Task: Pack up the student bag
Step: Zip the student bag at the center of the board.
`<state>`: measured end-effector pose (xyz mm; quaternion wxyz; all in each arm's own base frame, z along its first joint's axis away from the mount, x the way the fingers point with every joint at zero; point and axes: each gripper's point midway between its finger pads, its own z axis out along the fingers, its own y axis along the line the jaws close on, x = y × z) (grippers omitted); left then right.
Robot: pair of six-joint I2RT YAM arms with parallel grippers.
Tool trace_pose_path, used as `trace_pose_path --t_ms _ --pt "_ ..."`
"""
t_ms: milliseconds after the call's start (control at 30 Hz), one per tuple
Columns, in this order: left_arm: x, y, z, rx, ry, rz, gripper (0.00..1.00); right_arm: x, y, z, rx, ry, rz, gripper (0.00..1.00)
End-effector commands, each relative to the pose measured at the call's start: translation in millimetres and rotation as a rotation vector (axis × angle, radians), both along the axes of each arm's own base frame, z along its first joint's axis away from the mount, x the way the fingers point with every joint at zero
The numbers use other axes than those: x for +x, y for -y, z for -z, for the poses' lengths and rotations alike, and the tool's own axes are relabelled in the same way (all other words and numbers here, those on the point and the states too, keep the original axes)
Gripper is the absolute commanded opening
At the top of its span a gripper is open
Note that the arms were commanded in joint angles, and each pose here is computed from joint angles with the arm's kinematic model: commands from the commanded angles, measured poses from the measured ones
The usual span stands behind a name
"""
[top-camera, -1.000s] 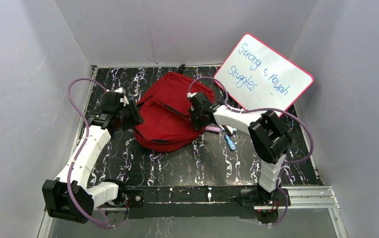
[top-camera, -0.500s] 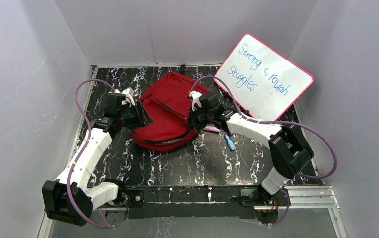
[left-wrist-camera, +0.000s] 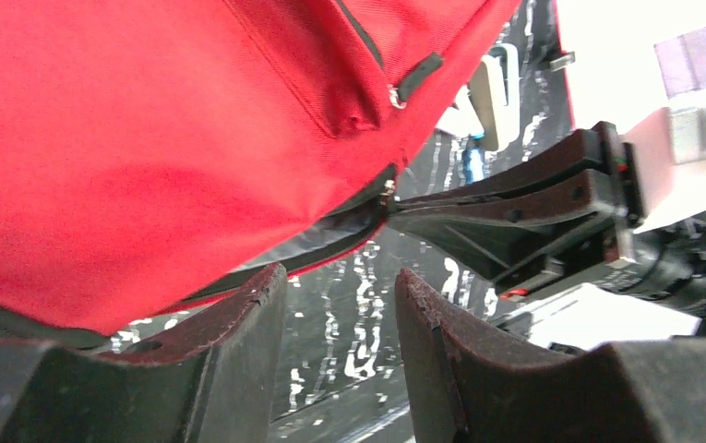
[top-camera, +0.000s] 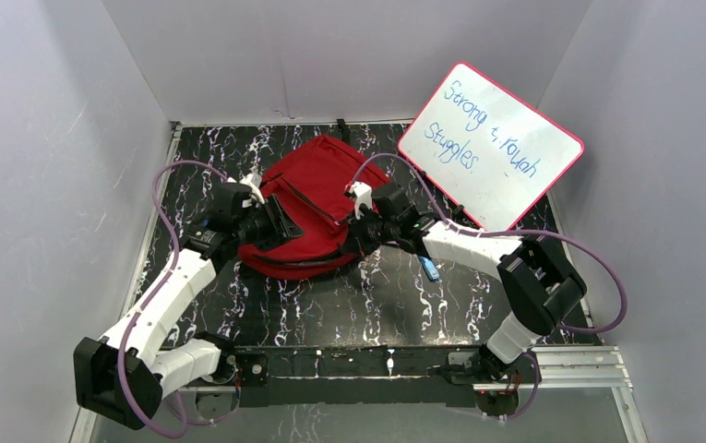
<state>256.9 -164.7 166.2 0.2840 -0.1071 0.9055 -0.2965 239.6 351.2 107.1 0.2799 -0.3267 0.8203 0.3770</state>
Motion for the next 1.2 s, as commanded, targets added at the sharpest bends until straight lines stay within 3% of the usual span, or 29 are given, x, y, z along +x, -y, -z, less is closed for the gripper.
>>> trace_pose_path --t_ms 0,333,567,1167 --pt "5.0 22.3 -14.7 -0.157 -0.031 -0.135 0.45 0.8 -8.7 -29.5 0.103 0.076 -0.007 0.00" --pt "6.9 55.0 22.3 -0.180 -0.128 -0.196 0.45 9.7 -13.4 -40.3 0.174 0.130 0.033 0.00" --pt "17.7 62.7 27.5 -0.229 -0.160 -0.271 0.45 8.6 -15.1 -37.0 0.180 0.129 0.022 0.00" --pt "25.8 89.7 45.2 -0.228 -0.192 -0.280 0.44 8.6 -16.7 -38.9 0.190 0.122 0.023 0.00"
